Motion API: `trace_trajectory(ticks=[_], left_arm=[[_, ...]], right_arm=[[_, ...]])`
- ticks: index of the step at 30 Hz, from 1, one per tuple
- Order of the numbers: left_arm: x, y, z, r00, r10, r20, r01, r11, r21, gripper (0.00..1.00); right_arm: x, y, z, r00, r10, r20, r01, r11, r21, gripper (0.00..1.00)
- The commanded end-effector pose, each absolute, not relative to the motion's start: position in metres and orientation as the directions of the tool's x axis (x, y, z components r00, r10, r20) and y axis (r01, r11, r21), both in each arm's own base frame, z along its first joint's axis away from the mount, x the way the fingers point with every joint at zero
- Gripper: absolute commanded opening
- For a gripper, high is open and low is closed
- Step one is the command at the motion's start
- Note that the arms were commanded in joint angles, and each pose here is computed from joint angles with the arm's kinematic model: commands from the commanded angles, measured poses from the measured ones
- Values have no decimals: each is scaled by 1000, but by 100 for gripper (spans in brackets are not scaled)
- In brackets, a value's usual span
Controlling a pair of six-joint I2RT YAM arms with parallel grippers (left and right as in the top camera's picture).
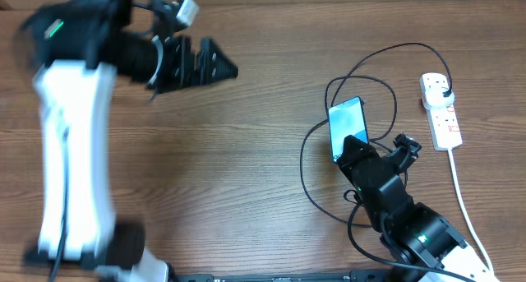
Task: Plug charger to phone and switch on socket
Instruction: 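Carry the phone with the right gripper back toward the left gripper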
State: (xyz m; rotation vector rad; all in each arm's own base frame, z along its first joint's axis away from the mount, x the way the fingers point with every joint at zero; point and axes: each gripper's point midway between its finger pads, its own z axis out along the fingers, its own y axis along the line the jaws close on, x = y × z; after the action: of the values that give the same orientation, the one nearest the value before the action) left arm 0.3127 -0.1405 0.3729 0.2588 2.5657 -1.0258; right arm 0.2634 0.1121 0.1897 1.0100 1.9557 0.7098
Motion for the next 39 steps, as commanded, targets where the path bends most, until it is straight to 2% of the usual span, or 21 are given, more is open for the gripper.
trace_trajectory(ticks=[1,7,12,15,18,21,22,24,28,33,36,38,39], left_arm=[[258,-117,410,-800,87,-594,387,831,-399,99],[188,-75,403,-767,-83,-637,179,925,-336,100],[169,-59,355,-716,-253,-650,36,917,-397,100],[174,-63,312,-702,-432,-566,-86,841,-534,100],[192,-87,267,-717,-573,-397,-151,684,-713,99],[215,-120,247,-771,-559,-305,-71,551,-831,99],[228,-136,240,-797,-553,-244,-42,454,-890,100],[242,-146,231,-810,-567,-150,-76,354,-932,100],[258,-159,212,-822,-566,69,-225,211,-951,100],[268,-176,204,-840,-477,259,-348,106,-932,100],[271,-181,194,-820,-443,364,-437,71,-897,100],[272,-182,185,-808,-433,400,-473,71,-878,96],[272,-183,182,-805,-427,413,-486,73,-871,95]], right_arm=[[262,116,193,-353,873,-337,389,465,796,4],[262,127,197,-390,869,-305,364,450,816,4],[262,139,196,-430,862,-269,334,429,839,4],[261,145,194,-451,859,-244,329,414,849,4],[259,149,195,-461,865,-197,341,378,861,4],[259,162,199,-506,847,-161,320,358,877,4],[258,175,201,-552,824,-129,304,343,889,4],[258,190,203,-601,794,-90,290,321,902,4],[265,215,198,-650,760,-10,304,272,913,4],[273,247,183,-718,693,59,315,248,916,4],[269,269,179,-777,616,131,327,216,920,4],[263,280,170,-781,578,237,407,182,895,4],[263,281,168,-778,577,250,419,178,890,4]])
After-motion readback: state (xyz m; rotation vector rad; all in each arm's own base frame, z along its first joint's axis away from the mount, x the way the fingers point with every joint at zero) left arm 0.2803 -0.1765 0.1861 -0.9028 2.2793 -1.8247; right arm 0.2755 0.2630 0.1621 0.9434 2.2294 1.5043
